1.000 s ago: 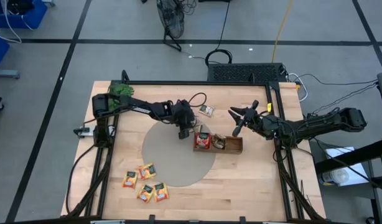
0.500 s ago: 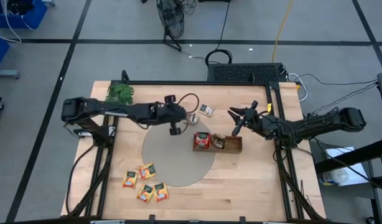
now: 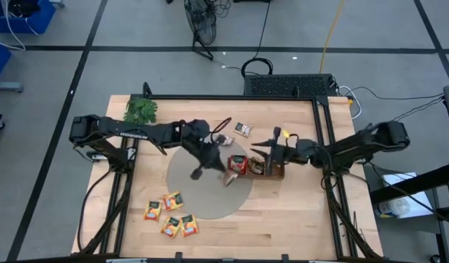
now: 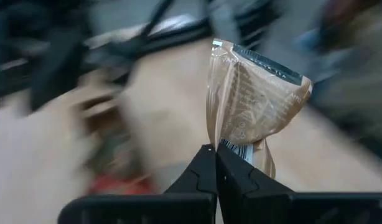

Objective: Pick & Place Tea
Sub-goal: Put the brown tea bag into the middle section of the wooden organizer

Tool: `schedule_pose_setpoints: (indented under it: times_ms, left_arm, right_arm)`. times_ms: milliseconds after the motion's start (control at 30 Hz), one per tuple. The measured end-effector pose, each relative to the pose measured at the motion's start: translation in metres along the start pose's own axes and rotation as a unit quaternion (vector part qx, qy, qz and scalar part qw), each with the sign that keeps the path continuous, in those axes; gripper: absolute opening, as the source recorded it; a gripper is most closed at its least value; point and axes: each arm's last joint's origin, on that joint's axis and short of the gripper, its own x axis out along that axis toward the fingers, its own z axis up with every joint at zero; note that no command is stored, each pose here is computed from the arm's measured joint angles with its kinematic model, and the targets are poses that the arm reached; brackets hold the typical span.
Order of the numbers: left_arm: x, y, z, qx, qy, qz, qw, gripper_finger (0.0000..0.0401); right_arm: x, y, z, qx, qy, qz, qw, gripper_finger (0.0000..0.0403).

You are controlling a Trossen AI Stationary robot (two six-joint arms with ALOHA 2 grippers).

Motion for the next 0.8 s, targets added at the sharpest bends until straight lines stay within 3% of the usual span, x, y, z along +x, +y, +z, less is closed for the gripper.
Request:
schedule_pose_setpoints:
  times_ms: [100,300,500,800]
  left_arm:
    - [-0.003,-0.001,0.003,-0.025,-0.035,-0.083,0.996,0.0001]
    - [-0.009,0.002,0.002,-0.087,-0.049,-0.155,0.983,0.0]
    - [-0.009,0.004,0.0,-0.119,-0.037,-0.143,0.982,0.0]
    - [-0.008,0.003,-0.004,-0.14,-0.017,-0.13,0.981,0.0]
  right_arm:
    - [0.002,0.005,0.005,-0.048,-0.06,0.043,0.996,0.0059]
    - [0.021,0.019,0.02,-0.116,-0.136,0.138,0.974,0.006]
    - [0.043,0.034,0.037,-0.151,-0.189,0.193,0.951,0.0094]
    - [0.065,0.037,0.059,-0.137,-0.184,0.239,0.944,0.0177]
